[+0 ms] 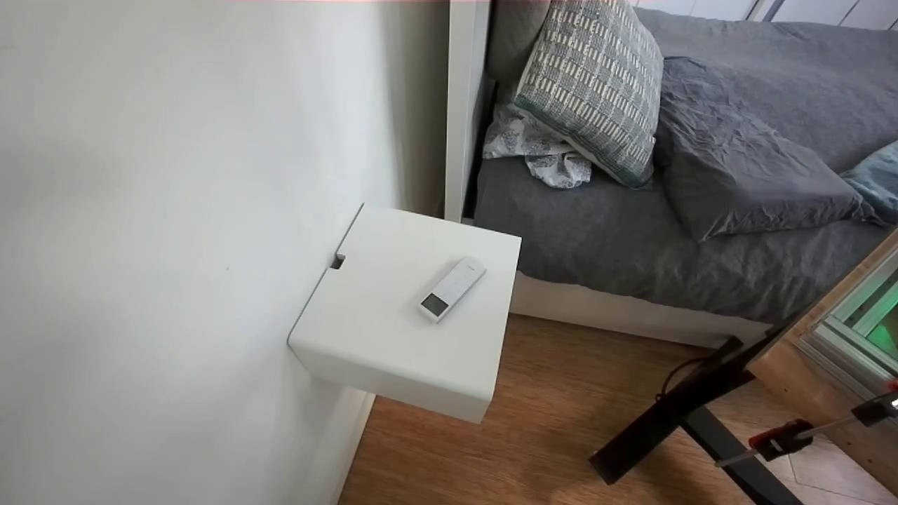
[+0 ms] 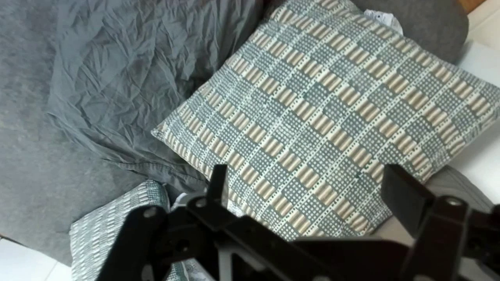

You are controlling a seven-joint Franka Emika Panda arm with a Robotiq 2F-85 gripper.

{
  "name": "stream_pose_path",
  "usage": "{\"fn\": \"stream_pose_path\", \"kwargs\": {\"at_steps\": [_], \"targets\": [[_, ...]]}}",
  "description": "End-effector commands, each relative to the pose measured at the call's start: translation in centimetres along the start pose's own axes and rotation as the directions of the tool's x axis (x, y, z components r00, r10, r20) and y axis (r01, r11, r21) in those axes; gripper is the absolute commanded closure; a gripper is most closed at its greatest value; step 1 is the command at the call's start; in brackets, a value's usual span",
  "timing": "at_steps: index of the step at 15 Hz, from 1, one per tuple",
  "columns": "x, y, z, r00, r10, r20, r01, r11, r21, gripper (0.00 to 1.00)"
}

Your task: Move the pillow in the middle to the right a bit

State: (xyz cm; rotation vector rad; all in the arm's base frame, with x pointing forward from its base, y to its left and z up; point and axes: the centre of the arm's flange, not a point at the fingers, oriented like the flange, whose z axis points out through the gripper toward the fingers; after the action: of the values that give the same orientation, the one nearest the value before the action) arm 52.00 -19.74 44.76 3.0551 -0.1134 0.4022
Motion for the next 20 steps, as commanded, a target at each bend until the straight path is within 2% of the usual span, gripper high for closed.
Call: {"fn": "stream_pose_path", "kwargs": {"at_steps": [1, 3, 5, 7, 8, 11, 17, 20], "targets": [[7.0, 2.0, 3.1, 0.998, 0.002, -0.056, 0.002, 0.996, 0.086, 0.00], [9.6, 2.5, 5.1, 0.996, 0.023, -0.082, -0.014, 0.993, 0.116, 0.00], [12.3, 3.0, 7.4, 0.985, 0.062, -0.159, -0.045, 0.993, 0.105, 0.00], [14.0, 2.9, 9.4, 0.977, 0.114, -0.180, -0.095, 0.989, 0.115, 0.00], [10.2, 2.1, 7.5, 0.987, 0.077, -0.140, -0.063, 0.993, 0.099, 0.00], [11.9, 2.3, 9.9, 0.984, 0.094, -0.154, -0.079, 0.992, 0.100, 0.00], [12.5, 2.4, 9.5, 0.981, 0.098, -0.167, -0.082, 0.992, 0.099, 0.00], [14.4, 1.1, 11.7, 0.989, 0.046, -0.139, -0.027, 0.990, 0.135, 0.00]]}}
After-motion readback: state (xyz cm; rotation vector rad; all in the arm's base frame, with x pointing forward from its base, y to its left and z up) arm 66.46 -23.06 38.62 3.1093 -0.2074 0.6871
